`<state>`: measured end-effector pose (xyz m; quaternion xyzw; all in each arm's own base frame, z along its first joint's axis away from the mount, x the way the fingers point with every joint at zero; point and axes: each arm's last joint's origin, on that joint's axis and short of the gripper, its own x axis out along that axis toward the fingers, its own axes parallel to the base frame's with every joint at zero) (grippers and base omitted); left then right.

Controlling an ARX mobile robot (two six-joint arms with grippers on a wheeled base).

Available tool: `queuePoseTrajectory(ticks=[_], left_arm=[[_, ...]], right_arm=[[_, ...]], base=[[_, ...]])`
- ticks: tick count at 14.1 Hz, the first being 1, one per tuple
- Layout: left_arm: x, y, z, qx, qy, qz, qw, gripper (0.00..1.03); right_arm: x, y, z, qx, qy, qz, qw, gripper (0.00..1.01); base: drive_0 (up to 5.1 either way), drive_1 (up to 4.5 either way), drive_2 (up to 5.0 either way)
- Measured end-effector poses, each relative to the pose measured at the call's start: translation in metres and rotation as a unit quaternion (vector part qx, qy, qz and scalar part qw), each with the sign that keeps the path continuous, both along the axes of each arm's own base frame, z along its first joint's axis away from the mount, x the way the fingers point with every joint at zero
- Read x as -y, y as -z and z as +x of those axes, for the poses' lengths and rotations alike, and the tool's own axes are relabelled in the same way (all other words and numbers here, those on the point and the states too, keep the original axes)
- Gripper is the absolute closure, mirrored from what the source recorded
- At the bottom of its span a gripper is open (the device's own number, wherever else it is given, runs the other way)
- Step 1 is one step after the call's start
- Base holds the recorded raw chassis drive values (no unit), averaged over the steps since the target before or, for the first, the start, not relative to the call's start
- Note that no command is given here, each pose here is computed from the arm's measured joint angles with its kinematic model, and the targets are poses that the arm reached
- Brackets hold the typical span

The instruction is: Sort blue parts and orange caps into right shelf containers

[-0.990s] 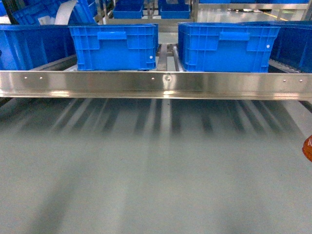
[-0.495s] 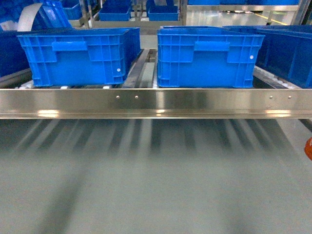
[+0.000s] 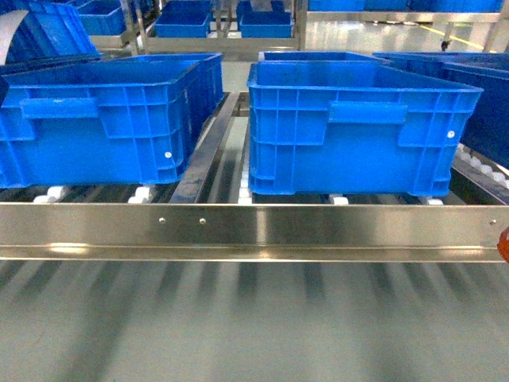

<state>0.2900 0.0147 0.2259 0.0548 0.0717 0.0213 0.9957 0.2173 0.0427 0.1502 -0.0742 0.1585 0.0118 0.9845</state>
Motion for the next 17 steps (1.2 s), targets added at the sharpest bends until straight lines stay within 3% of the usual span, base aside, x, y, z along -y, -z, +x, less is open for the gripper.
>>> queuePoseTrajectory(ticks=[4,9,14,17], left_arm=[[0.0,0.0001,0.0,0.0,0.0,0.0,1.0,0.59],[-0.0002,0.0001,0.0,0.0,-0.001,0.0,1.0,0.59],[-0.0002,-0.0002,0.0,0.001,0.0,0.0,1.0,0.59],[-0.0017,0.0006,0.0,-0.002,-0.004,0.0,1.0,0.59]], right_arm=[[0.0,0.0001,0.0,-0.001,-0.001,0.0,1.0,0.59],[-0.0001,-0.0004,0.0003,0.001,-0.001,0.0,1.0,0.59],[0.0,-0.0009,-0.0001,0.002,0.0,0.0,1.0,0.59],[-0.0003,-0.0003,0.0004,0.0,-0.002,0.0,1.0,0.59]], base=[[0.1,3.92,-3.7],[0.0,0.3,-0.2],[-2.1,4.9,-2.4],[0.0,0.0,0.0]])
